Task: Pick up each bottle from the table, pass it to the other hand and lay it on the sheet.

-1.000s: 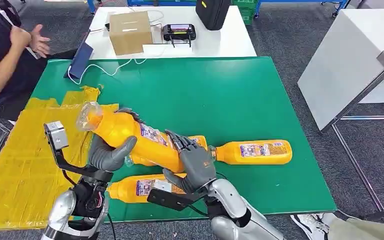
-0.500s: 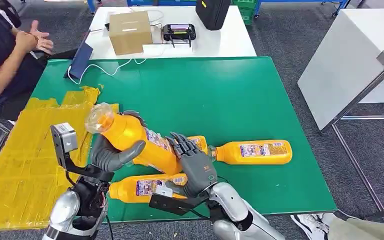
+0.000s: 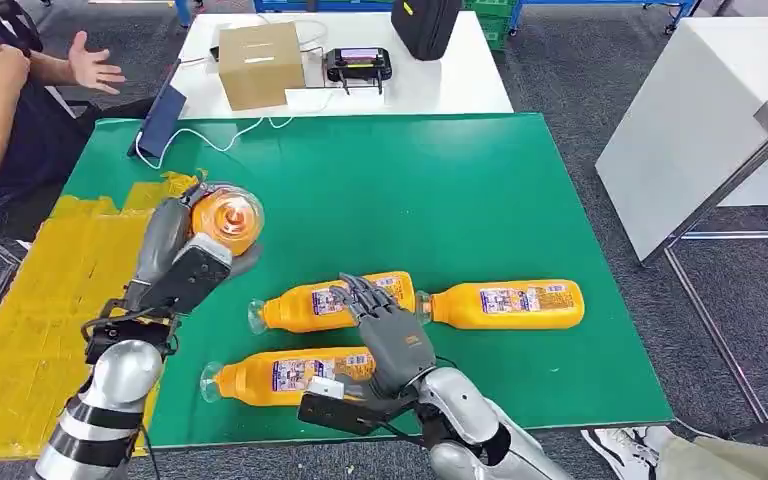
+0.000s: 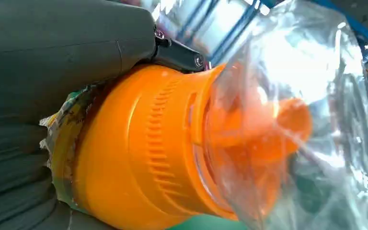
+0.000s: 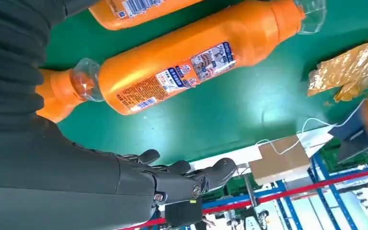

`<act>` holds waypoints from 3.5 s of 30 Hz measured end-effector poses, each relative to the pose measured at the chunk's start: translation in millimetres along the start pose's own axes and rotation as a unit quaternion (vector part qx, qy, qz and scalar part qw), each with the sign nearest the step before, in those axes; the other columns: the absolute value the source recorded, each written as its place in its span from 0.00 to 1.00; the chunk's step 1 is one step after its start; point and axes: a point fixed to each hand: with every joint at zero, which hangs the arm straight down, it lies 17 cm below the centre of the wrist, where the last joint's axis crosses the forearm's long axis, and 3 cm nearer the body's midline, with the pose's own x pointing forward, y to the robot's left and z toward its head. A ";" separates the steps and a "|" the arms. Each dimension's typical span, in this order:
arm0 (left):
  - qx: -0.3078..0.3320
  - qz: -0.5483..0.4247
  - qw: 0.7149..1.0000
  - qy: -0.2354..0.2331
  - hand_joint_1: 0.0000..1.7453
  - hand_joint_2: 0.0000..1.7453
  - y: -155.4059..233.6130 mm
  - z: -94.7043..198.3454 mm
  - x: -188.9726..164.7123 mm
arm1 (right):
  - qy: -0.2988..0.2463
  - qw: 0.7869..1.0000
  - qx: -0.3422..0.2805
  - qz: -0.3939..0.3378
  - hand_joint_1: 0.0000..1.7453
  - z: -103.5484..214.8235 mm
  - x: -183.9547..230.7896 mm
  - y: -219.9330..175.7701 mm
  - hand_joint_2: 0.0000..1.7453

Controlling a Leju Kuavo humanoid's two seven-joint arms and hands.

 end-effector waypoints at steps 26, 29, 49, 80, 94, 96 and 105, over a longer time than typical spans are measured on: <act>-0.275 -0.380 0.867 0.168 1.00 1.00 -71.6 38.1 -224.7 | 0.010 0.996 0.085 0.024 0.00 -2.7 4.4 30.7 1.00; -0.299 -0.377 0.853 0.200 0.00 0.00 -71.5 52.8 -249.8 | 0.011 0.995 0.093 0.028 0.00 -3.4 2.8 34.6 1.00; -0.312 -0.267 0.884 0.223 0.00 0.00 -91.3 51.0 -244.8 | 0.045 0.981 0.184 0.048 0.00 -4.1 -27.5 79.8 1.00; -0.198 0.026 0.972 0.125 0.00 0.00 -112.0 -30.4 -90.5 | -0.059 0.905 0.360 0.220 1.00 3.5 -33.5 154.1 1.00; -0.052 0.348 0.922 0.161 0.00 1.00 -62.7 -17.8 -73.8 | 0.052 0.981 0.182 -0.050 1.00 -16.7 -43.0 120.1 1.00; -0.035 0.371 0.913 0.167 0.00 1.00 -51.7 -0.8 -81.0 | 0.060 0.981 0.126 -0.133 1.00 -4.6 -43.4 102.8 1.00; -0.010 0.359 0.917 0.173 0.00 1.00 -30.2 39.0 -86.6 | -0.007 0.963 -0.035 -0.268 1.00 33.9 3.6 3.4 1.00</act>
